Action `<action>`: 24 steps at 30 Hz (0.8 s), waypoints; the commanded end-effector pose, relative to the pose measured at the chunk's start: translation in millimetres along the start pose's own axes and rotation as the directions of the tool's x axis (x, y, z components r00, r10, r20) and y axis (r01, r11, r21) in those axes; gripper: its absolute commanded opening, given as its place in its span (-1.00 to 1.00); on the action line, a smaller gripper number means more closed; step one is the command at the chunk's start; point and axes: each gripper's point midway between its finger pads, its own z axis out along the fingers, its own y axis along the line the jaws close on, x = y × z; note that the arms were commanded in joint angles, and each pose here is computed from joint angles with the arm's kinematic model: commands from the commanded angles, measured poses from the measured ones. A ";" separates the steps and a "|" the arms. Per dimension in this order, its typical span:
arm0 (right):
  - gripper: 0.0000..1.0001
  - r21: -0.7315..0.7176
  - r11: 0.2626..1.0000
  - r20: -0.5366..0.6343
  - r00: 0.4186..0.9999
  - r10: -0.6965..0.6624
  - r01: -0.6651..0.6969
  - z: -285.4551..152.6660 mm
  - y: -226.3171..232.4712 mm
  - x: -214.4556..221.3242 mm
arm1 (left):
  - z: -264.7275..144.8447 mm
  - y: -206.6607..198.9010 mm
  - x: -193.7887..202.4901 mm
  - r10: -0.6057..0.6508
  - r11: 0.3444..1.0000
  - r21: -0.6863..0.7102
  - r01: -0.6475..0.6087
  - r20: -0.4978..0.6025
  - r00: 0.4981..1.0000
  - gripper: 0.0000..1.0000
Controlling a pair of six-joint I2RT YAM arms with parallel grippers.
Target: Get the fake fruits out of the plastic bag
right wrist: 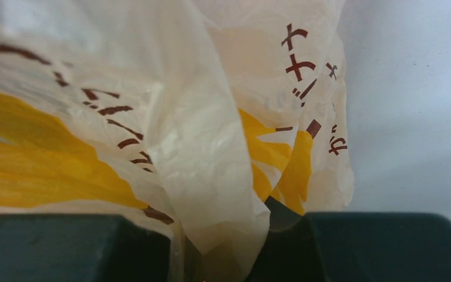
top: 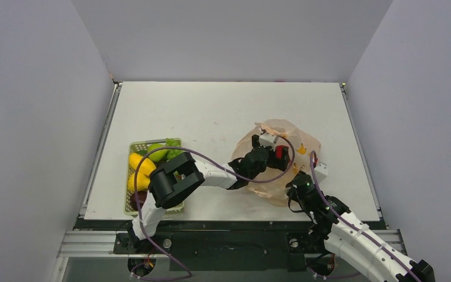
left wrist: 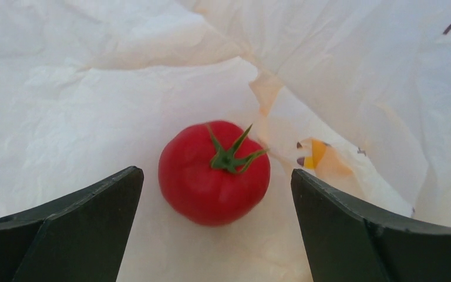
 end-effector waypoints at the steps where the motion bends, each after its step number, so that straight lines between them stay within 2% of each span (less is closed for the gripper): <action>1: -0.59 -0.045 0.999 0.013 1.000 0.023 -0.022 -0.9 11.7 -6.5 | 31.9 -6.3 -1.1 0.086 0.996 -0.015 -0.085 0.064 0.994 0.95; 2: -0.59 -0.047 0.999 0.011 1.000 0.022 -0.021 -1.5 11.9 -6.1 | 40.8 -8.1 -6.5 0.089 0.996 -0.032 -0.087 0.074 0.993 0.95; 8: -0.63 -0.069 0.998 0.021 1.000 0.014 -0.012 -9.3 16.6 -13.6 | 78.9 8.2 43.3 0.154 0.981 -0.117 -0.158 -0.038 0.987 0.94; 11: -0.68 -0.090 0.996 0.036 0.999 0.023 -0.020 -13.8 20.6 -19.2 | 78.6 18.4 53.4 0.172 0.974 -0.141 -0.178 -0.055 0.984 0.69; 13: -0.69 -0.095 0.995 0.044 0.999 0.023 -0.019 -15.4 21.2 -21.5 | 76.6 11.7 38.5 0.190 0.975 -0.120 -0.188 -0.002 0.982 0.50; 14: -0.71 -0.090 0.996 0.049 0.999 0.016 -0.012 -15.7 20.1 -22.5 | 75.9 11.3 34.6 0.206 0.971 -0.121 -0.205 0.000 0.978 0.30; 15: -0.71 -0.082 0.997 0.053 0.998 0.015 -0.011 -15.8 18.1 -23.0 | 73.9 7.9 26.6 0.210 0.971 -0.113 -0.209 0.001 0.978 0.22; 16: -0.74 -0.074 0.997 0.061 0.998 0.019 -0.014 -15.4 16.5 -24.3 | 70.6 1.0 11.9 0.207 0.974 -0.099 -0.204 0.017 0.978 0.06; 17: -0.76 -0.068 0.998 0.066 0.998 0.021 -0.017 -15.3 15.7 -25.5 | 65.7 0.7 13.4 0.207 0.974 -0.089 -0.206 -0.004 0.978 -0.03; 18: -0.83 -0.057 0.998 0.079 0.997 0.026 -0.022 -14.6 13.8 -27.5 | 57.4 -13.5 -7.5 0.174 0.984 -0.045 -0.174 0.017 0.985 -0.15; 19: -0.86 -0.054 0.998 0.090 0.995 0.031 -0.026 -13.7 14.1 -29.7 | 47.5 -17.3 -2.3 0.164 0.986 -0.002 -0.164 -0.010 0.986 -0.18; 20: -0.89 -0.045 0.999 0.099 0.995 0.029 -0.025 -11.9 12.7 -30.6 | 34.6 -29.6 -25.4 0.103 0.994 0.035 -0.104 0.014 0.995 -0.25; 21: -0.91 -0.041 0.999 0.105 0.994 0.028 -0.024 -9.7 13.7 -32.0 | 22.6 -26.0 -13.2 0.082 0.995 0.065 -0.079 -0.037 0.996 -0.29; 24: -1.00 0.009 1.000 0.131 0.991 -0.002 0.001 -4.7 11.6 -40.1 | -13.8 -31.4 -36.5 -0.086 0.986 0.134 0.098 -0.098 0.992 -0.38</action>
